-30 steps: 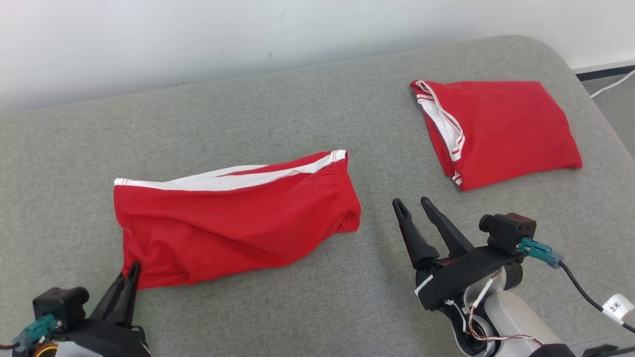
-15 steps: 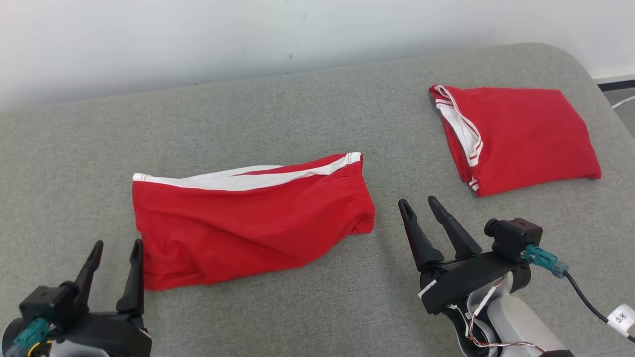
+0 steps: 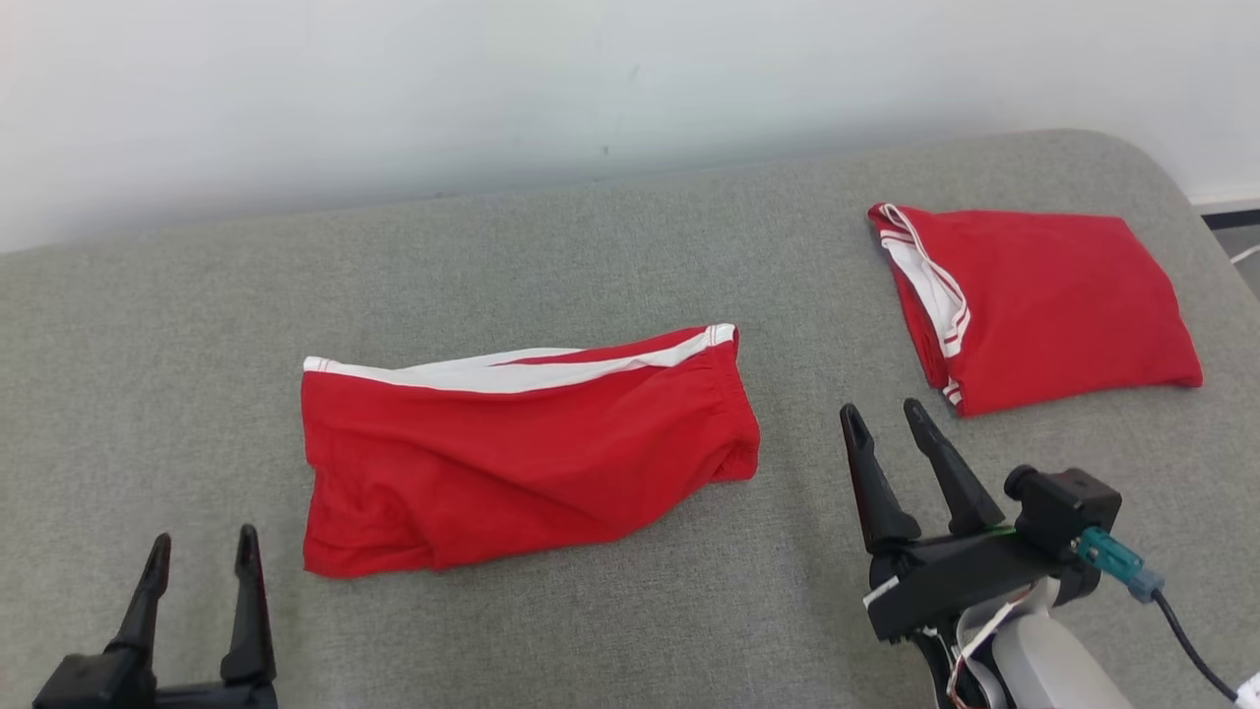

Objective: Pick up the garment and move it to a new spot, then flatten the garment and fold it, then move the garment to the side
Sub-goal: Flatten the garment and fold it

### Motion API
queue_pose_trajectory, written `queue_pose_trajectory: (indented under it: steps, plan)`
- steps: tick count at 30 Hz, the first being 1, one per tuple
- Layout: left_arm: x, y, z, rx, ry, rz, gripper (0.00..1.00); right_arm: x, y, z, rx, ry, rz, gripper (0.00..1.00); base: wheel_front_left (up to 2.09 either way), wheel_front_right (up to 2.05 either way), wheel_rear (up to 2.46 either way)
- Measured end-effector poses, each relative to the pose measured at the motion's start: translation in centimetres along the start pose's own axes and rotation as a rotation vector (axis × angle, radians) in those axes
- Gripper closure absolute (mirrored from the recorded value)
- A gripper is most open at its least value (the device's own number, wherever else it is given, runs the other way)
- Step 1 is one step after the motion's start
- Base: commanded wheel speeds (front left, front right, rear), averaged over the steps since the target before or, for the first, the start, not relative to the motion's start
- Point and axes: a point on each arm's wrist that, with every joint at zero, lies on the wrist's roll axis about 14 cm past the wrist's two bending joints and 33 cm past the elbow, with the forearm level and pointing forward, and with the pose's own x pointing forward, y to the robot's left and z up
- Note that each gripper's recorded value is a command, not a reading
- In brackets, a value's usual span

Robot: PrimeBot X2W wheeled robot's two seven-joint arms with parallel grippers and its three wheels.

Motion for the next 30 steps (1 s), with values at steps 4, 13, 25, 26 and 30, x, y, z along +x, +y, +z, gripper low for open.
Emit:
queue_pose_trajectory:
  steps: [4, 13, 25, 26, 30]
  plan:
    - [-1.0, 1.1, 0.5, -0.004, -0.012, 0.043, 0.0, -0.6, 0.5, 0.3, -0.013, -0.015, 0.003, 0.0, 0.0, 0.0, 0.0]
    - [-3.2, 2.2, 1.1, 0.036, -0.021, 0.079, 0.0, -2.1, 0.6, 0.7, -0.066, -0.035, -0.021, 0.0, 0.0, 0.0, 0.0]
    - [-5.1, 2.3, 1.3, 0.064, -0.02, 0.091, 0.0, -3.7, 0.6, 1.1, -0.117, -0.049, -0.053, 0.0, 0.0, 0.0, 0.0]
    - [-5.1, 2.3, 1.3, 0.067, -0.022, 0.091, 0.0, -3.8, 0.6, 1.1, -0.118, -0.05, -0.055, 0.0, 0.0, 0.0, 0.0]
    - [-5.2, 2.4, 1.4, 0.07, -0.024, 0.098, 0.0, -3.9, 0.7, 1.1, -0.12, -0.049, -0.055, 0.0, 0.0, 0.0, 0.0]
